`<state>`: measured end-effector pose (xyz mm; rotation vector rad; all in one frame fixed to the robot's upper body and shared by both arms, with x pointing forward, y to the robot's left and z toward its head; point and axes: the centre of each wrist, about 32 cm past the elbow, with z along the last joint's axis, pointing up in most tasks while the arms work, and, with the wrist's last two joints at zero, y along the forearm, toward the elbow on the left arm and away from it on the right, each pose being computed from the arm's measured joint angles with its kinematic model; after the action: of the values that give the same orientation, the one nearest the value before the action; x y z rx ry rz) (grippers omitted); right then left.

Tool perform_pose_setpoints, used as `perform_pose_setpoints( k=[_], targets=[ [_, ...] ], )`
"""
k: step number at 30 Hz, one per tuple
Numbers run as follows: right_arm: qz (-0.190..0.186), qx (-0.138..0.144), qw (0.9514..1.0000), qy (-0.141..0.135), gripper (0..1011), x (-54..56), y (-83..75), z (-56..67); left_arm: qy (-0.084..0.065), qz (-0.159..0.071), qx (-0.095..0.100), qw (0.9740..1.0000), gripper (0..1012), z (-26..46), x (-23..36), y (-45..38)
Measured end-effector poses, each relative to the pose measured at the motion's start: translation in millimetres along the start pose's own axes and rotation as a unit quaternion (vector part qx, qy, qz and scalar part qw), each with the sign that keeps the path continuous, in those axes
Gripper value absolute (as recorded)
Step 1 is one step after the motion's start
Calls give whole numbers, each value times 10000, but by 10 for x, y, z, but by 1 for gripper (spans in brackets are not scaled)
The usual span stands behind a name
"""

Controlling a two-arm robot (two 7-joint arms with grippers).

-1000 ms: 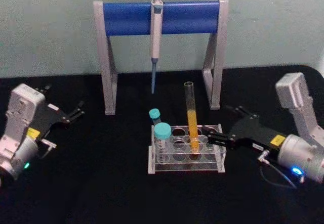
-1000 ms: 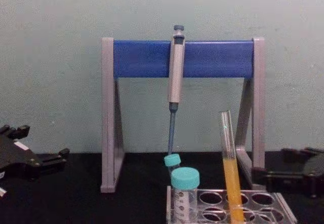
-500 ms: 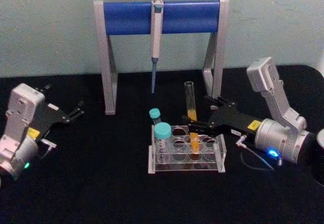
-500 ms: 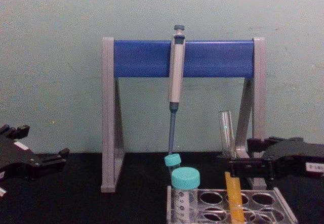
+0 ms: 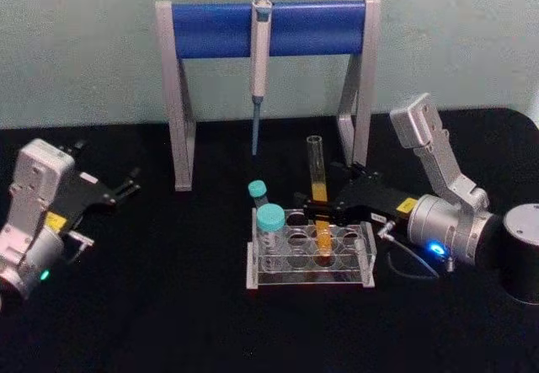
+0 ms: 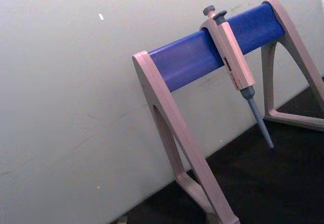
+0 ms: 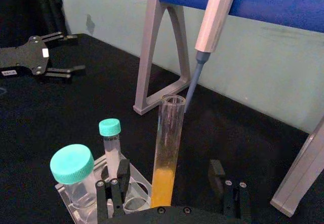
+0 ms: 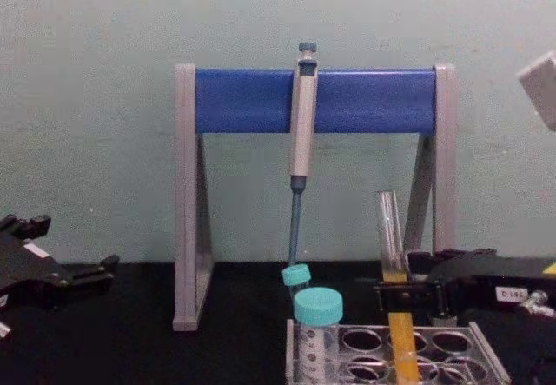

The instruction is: Pick up the test tube from the test tube rack, shake it, then place it back into the test tube rack.

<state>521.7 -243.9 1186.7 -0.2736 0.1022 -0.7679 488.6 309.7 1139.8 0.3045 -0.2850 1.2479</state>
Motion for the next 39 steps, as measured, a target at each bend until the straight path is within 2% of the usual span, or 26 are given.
perform_pose_setpoints(
  k=[12, 26, 32, 39],
  targets=[
    [9, 29, 10000, 69, 1000, -16, 79, 18, 0, 0, 0, 10000, 1001, 0, 0, 0],
    [8, 27, 10000, 63, 1000, -15, 75, 16, 0, 0, 0, 10000, 1002, 0, 0, 0],
    [6, 29, 10000, 63, 903, -15, 73, 16, 0, 0, 0, 10000, 1001, 0, 0, 0],
    [2, 33, 10000, 61, 662, -13, 70, 16, 0, 0, 0, 10000, 1001, 0, 0, 0]
  ],
)
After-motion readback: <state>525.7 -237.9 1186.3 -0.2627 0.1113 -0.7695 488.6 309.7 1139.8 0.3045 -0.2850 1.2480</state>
